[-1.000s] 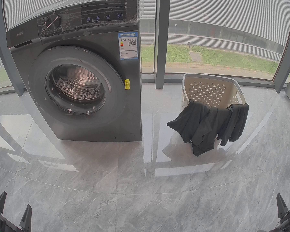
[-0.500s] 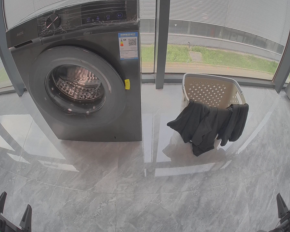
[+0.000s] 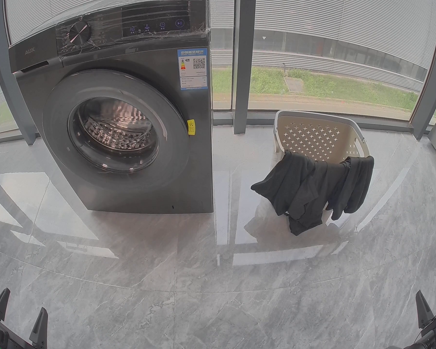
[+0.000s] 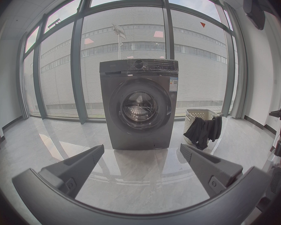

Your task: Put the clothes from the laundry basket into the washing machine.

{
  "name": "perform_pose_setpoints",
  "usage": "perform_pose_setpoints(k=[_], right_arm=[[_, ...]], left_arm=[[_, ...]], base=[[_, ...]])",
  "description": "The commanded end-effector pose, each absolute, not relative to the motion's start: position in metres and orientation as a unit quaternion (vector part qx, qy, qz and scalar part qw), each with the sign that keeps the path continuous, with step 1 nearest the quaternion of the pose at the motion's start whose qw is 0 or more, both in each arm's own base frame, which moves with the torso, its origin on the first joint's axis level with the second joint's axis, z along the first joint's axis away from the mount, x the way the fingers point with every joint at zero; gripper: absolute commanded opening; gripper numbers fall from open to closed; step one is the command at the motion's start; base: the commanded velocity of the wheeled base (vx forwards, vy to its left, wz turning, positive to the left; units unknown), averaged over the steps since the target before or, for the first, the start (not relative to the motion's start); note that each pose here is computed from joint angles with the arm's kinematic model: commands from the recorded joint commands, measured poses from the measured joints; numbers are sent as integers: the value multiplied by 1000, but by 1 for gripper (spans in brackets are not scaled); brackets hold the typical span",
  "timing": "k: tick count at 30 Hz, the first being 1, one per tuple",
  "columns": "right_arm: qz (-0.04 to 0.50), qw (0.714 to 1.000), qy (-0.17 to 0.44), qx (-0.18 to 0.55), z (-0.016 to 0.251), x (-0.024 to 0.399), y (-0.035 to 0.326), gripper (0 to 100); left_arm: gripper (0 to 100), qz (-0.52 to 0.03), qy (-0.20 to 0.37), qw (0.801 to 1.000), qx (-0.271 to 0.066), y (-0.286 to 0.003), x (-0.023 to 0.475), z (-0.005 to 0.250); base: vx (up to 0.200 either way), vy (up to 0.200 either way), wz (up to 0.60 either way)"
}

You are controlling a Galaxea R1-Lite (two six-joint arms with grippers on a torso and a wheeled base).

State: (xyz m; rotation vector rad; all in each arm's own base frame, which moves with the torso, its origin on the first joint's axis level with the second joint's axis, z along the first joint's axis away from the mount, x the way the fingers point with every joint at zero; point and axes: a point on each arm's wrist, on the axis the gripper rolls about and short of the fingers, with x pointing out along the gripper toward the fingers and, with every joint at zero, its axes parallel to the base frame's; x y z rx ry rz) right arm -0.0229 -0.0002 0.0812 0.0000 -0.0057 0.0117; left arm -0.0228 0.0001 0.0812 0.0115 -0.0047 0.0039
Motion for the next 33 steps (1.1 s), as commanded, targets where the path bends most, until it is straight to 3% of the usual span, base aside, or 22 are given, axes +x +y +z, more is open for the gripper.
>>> perform_pose_setpoints(k=[1, 33], right_arm=[[6, 1000, -2, 0, 76, -23, 0, 100], [6, 1000, -2, 0, 76, -23, 0, 100]], left_arm=[[100, 2, -3, 1000, 5, 0, -23, 76], [100, 2, -3, 1000, 5, 0, -23, 76]], base=[[200, 0, 0], [200, 0, 0]])
